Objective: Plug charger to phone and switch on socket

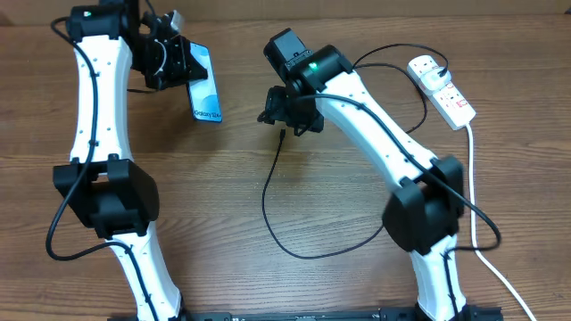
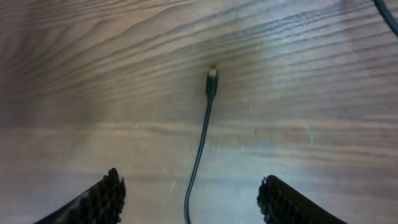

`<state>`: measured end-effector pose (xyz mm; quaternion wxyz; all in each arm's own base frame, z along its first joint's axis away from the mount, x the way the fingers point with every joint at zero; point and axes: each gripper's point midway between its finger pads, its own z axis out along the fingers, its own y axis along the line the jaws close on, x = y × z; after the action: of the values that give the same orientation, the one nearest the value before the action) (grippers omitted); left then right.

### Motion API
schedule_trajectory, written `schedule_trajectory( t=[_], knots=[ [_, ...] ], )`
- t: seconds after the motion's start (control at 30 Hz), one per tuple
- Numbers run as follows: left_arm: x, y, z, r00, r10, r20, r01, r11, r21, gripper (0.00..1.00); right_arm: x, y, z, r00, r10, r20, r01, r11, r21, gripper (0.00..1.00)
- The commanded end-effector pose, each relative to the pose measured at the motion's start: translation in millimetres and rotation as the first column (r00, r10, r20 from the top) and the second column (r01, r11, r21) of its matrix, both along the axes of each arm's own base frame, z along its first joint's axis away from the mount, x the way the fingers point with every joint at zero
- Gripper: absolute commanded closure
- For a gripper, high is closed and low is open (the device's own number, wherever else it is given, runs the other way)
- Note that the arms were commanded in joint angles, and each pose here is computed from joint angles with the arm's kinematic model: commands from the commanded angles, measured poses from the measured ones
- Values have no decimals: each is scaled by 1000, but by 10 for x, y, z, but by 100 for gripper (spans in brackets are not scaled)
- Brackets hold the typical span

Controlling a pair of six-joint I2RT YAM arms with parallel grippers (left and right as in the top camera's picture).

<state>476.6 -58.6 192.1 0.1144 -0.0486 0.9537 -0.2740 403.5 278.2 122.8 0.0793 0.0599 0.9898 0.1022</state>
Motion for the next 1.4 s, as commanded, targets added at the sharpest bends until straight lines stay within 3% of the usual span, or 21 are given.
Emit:
schedule_trajectory(
  t=[0.0, 0.23, 0.33, 0.53, 0.7, 0.8, 1.03, 1.23, 1.37],
  knots=[
    [5, -117, -41, 1000, -16, -5, 16, 999, 34, 96, 187, -6, -274, 999, -45, 1, 44, 999, -31, 40],
    [-32, -116, -111, 1000, -20, -23, 23, 993, 112, 96, 236, 106, -817, 995, -95, -3, 94, 989, -111, 55],
    [-31, -108, -112, 1000, -19, -23, 22, 993, 113, 96, 230, 32, -972, 989, -144, 10, 144, 973, -180, 56],
    [-24, -105, -111, 1000, -18, -20, 20, 993, 113, 96, 222, 25, -1108, 991, -135, -4, 132, 971, -197, 66],
    [-14, -105, -108, 1000, -18, -15, 20, 993, 113, 96, 154, 26, -1286, 991, -130, -40, 118, 969, -219, 67],
    [-16, -105, -109, 1000, -18, -16, 20, 993, 113, 96, 116, 10, -1414, 990, -130, -61, 112, 965, -237, 84],
    [-16, -105, -109, 1000, -18, -16, 20, 993, 113, 96, 95, 7, -1454, 989, -130, -75, 109, 966, -236, 95],
    [-24, -105, -111, 1000, -18, -20, 20, 993, 113, 96, 121, -56, -1526, 987, -141, -79, 119, 965, -232, 96],
    [-32, -106, -112, 1000, -19, -23, 21, 993, 112, 96, 178, 14, -1444, 988, -112, -106, 95, 984, -147, 96]
  ],
)
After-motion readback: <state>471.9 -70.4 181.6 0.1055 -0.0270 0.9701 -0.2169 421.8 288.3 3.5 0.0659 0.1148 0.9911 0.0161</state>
